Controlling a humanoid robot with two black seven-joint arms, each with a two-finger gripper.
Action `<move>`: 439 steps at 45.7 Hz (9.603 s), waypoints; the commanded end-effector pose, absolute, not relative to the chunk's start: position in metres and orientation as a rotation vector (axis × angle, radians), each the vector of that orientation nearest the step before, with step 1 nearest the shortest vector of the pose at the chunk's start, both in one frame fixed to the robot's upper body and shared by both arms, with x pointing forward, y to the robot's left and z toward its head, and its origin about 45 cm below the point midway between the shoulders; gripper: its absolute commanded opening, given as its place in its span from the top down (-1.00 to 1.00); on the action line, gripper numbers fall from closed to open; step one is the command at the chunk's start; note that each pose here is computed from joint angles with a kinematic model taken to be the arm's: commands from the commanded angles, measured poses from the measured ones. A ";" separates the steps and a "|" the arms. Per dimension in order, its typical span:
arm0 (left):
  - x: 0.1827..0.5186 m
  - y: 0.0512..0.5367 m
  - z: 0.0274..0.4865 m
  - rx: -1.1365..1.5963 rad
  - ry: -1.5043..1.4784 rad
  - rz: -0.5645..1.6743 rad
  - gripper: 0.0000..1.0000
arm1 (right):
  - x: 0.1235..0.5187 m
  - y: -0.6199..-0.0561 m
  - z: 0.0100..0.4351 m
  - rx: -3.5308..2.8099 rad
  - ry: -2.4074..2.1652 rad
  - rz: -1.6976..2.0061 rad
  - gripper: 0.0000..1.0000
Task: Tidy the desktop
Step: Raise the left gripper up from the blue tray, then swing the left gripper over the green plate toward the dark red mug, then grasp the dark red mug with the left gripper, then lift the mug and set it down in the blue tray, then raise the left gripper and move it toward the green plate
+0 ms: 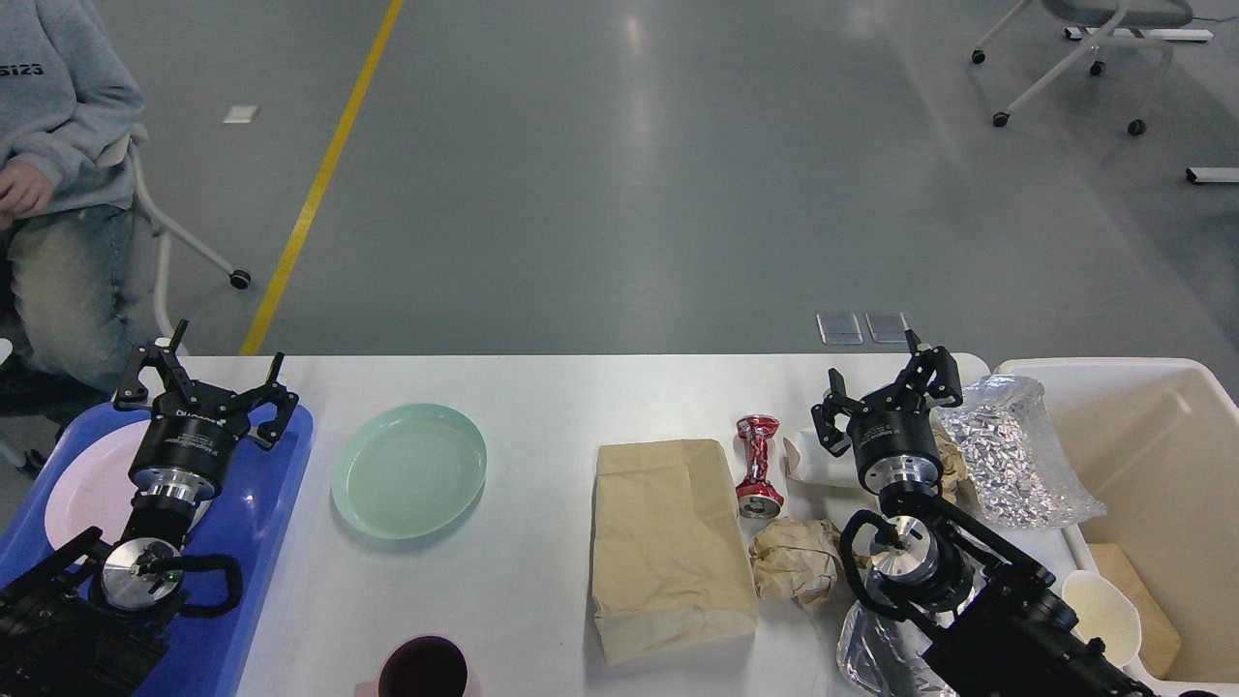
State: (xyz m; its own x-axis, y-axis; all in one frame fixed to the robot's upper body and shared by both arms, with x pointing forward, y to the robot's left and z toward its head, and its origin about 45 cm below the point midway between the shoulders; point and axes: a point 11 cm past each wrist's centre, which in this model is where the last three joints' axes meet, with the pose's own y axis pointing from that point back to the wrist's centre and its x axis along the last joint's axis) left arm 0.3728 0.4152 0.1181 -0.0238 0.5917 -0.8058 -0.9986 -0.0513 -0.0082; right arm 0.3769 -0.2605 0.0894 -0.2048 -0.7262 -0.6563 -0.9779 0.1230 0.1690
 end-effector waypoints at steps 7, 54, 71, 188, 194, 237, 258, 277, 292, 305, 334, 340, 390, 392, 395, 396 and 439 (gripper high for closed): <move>0.373 0.411 0.116 -0.743 0.715 1.481 -0.97 | 0.377 -0.260 0.090 -1.646 1.993 0.816 -1.00; 0.441 0.352 0.289 0.825 0.081 0.772 -0.97 | 0.377 -0.260 0.090 -1.646 1.993 0.816 -1.00; 0.393 0.199 0.372 0.998 -0.079 0.332 -0.97 | 0.377 -0.260 0.090 -1.646 1.993 0.816 -1.00; 0.241 0.232 0.129 1.647 -0.239 -0.340 0.27 | 0.377 -0.260 0.090 -1.646 1.993 0.816 -1.00; 0.240 0.236 0.129 1.656 -0.225 -0.351 0.64 | 0.377 -0.260 0.090 -1.646 1.993 0.816 -1.00; 0.283 0.261 0.276 1.682 0.053 -0.269 1.00 | 0.376 -0.261 0.089 -1.645 1.996 0.818 -1.00; 0.287 0.262 0.416 1.555 -0.005 -0.051 1.00 | 0.376 -0.261 0.089 -1.647 1.996 0.817 -1.00; 0.291 0.427 0.396 1.587 0.280 0.321 1.00 | 0.377 -0.260 0.090 -1.646 1.993 0.816 -1.00; 0.271 0.531 0.290 1.646 0.427 0.332 1.00 | 0.376 -0.261 0.089 -1.645 1.994 0.818 -1.00; 0.254 0.539 0.205 1.559 0.529 0.334 0.99 | 0.377 -0.260 0.090 -1.646 1.993 0.816 -1.00; 0.256 0.519 0.164 1.541 0.548 0.281 0.96 | 0.377 -0.260 0.090 -1.646 1.993 0.816 -1.00; 0.255 0.522 0.163 1.548 0.553 0.283 0.95 | 0.377 -0.260 0.090 -1.646 1.993 0.816 -1.00; 0.258 0.530 0.226 1.575 0.464 0.349 -0.89 | 0.376 -0.261 0.089 -1.645 1.994 0.818 -1.00; 0.260 0.532 0.240 1.601 0.456 0.350 -0.89 | 0.377 -0.260 0.089 -1.646 1.991 0.818 -1.00; 0.263 0.531 0.263 1.638 0.441 0.350 -0.89 | 0.377 -0.260 0.090 -1.646 1.993 0.816 -1.00; 0.266 0.529 0.271 1.648 0.427 0.346 -0.89 | 0.377 -0.260 0.089 -1.646 1.991 0.818 -1.00; 0.280 0.273 0.487 1.439 -0.068 0.302 -0.90 | 0.377 -0.261 0.089 -1.647 1.995 0.815 -1.00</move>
State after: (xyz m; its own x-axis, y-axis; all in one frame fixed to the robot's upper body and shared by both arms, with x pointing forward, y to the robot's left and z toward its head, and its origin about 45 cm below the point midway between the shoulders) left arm 0.2829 0.2834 0.4748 0.9675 0.1549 0.1998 -0.2113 0.0619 0.9755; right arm 0.3767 -0.2609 0.0890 -0.2062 -0.7267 -0.6553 -0.9776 0.1240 0.1701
